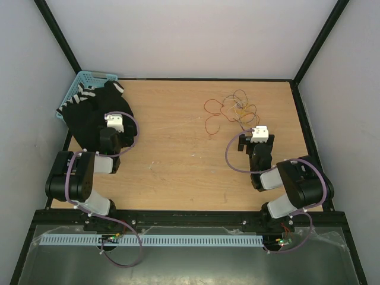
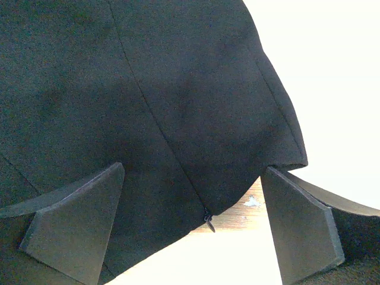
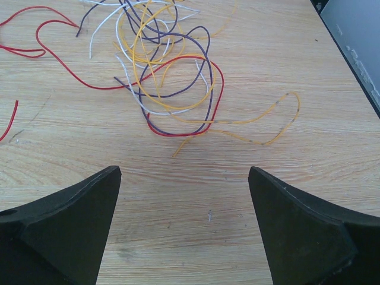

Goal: Zip-tie the wires
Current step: Pick up the cable at the center of the board.

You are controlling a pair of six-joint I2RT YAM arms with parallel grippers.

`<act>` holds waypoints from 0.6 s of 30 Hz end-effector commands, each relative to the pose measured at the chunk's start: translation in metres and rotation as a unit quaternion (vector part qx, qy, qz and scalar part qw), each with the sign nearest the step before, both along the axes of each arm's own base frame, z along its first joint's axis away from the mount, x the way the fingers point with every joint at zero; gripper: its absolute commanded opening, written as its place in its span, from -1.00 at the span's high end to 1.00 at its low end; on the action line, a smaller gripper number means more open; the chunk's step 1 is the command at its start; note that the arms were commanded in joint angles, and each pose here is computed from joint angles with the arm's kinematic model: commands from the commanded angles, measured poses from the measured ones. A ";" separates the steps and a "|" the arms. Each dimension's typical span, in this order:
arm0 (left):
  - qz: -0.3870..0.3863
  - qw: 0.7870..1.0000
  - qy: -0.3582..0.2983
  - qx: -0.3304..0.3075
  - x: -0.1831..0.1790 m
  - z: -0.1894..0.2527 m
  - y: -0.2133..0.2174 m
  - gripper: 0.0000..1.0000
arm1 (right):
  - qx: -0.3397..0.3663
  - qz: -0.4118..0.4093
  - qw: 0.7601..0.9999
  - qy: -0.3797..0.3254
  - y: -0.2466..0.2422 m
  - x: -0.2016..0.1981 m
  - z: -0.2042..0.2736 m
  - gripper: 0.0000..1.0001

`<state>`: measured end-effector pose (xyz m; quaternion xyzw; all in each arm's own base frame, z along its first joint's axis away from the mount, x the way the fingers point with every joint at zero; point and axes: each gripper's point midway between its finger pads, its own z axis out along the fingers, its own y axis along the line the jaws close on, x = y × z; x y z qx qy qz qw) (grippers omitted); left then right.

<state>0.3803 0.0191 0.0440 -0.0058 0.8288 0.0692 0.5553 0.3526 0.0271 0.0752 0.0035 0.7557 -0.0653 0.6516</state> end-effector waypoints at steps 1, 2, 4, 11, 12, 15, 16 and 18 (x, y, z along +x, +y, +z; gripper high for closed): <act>-0.003 1.000 -0.013 -0.003 0.004 0.008 -0.002 -0.98 | 0.007 -0.002 1.000 -0.021 0.000 0.005 0.011 -0.99; -0.002 1.000 -0.013 -0.003 0.004 0.008 -0.002 -0.98 | 0.007 -0.001 1.000 -0.021 0.000 0.005 0.011 -0.99; -0.002 1.000 -0.014 -0.003 0.004 0.008 -0.002 -0.98 | 0.006 0.007 1.000 -0.026 0.003 0.006 0.014 -0.99; -0.003 1.000 -0.013 -0.004 0.004 0.008 -0.002 -0.98 | 0.044 0.055 0.994 0.085 0.036 0.031 0.035 -0.99; -0.004 1.000 -0.013 -0.005 0.004 0.008 -0.002 -0.98 | 0.070 0.076 0.990 0.095 0.048 0.033 0.041 -0.99; -0.025 0.999 -0.023 0.000 0.007 0.017 -0.008 -0.98 | 0.152 0.105 0.975 0.128 0.077 0.036 0.045 -0.99; -0.034 0.999 -0.022 0.010 0.007 0.024 -0.012 -0.98 | 0.176 0.111 0.968 0.139 0.085 0.038 0.044 -0.97; -0.029 0.999 -0.016 0.037 0.006 0.044 -0.018 -0.98 | 0.209 0.112 0.958 0.162 0.097 0.043 0.039 -0.83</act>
